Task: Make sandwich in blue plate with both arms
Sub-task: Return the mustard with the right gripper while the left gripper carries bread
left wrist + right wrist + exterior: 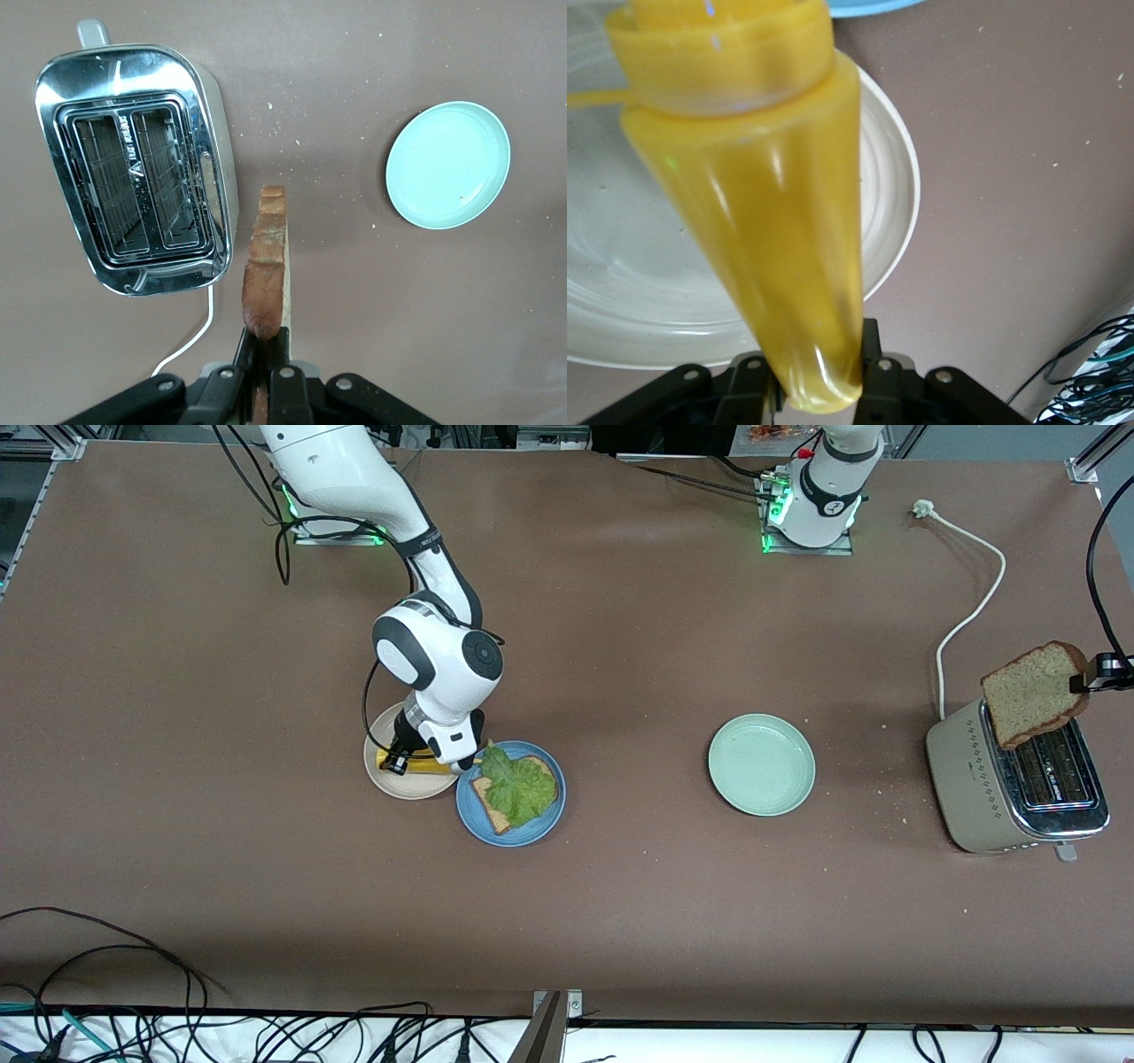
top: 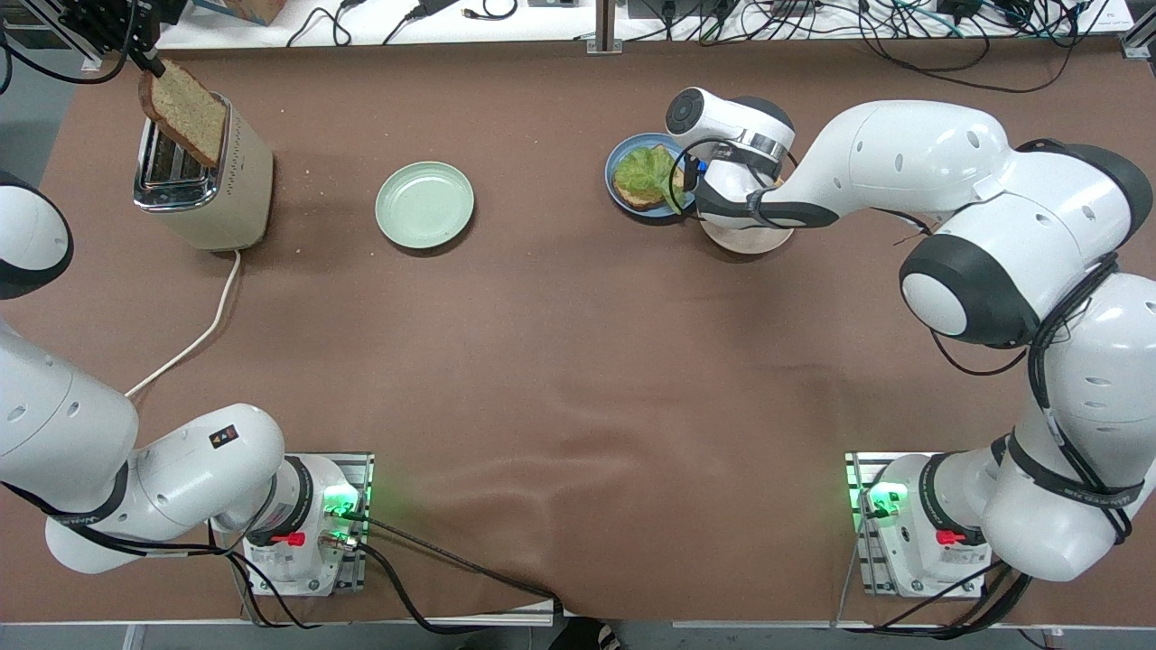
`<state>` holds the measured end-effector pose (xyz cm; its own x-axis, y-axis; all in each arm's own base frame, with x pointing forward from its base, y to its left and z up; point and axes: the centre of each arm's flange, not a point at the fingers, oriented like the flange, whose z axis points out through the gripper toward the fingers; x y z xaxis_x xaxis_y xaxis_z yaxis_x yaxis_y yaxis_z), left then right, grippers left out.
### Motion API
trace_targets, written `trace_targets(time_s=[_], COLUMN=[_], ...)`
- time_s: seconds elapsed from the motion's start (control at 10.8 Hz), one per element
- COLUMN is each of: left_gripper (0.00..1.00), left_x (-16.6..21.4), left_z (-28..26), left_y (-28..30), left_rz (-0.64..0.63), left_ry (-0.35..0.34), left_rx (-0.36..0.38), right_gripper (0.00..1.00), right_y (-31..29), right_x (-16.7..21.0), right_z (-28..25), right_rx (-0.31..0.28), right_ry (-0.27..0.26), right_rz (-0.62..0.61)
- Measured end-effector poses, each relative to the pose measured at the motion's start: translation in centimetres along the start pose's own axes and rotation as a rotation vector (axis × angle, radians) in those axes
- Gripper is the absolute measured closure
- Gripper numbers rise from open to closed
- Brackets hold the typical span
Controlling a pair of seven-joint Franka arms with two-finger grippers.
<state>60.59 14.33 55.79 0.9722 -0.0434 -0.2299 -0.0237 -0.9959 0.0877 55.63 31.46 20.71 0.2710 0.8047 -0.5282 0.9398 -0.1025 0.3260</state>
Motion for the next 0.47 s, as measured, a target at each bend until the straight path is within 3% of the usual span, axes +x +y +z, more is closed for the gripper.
trace_targets(time_s=[0.28, 0.47], left_gripper=[0.92, 0.92], left_x=[0.1, 0.1], left_z=[0.1, 0.2], left_y=[0.0, -0.1], left_rz=[0.0, 0.0], left_ry=[-0.002, -0.004], left_rx=[-0.002, -0.002], right_gripper=[0.66, 0.66], right_y=[0.7, 3.2], right_x=[-0.6, -2.9], right_z=[0.3, 0.6], right_rx=[0.001, 0.049], right_ry=[-0.004, 0.039], right_rz=[0.018, 0.072])
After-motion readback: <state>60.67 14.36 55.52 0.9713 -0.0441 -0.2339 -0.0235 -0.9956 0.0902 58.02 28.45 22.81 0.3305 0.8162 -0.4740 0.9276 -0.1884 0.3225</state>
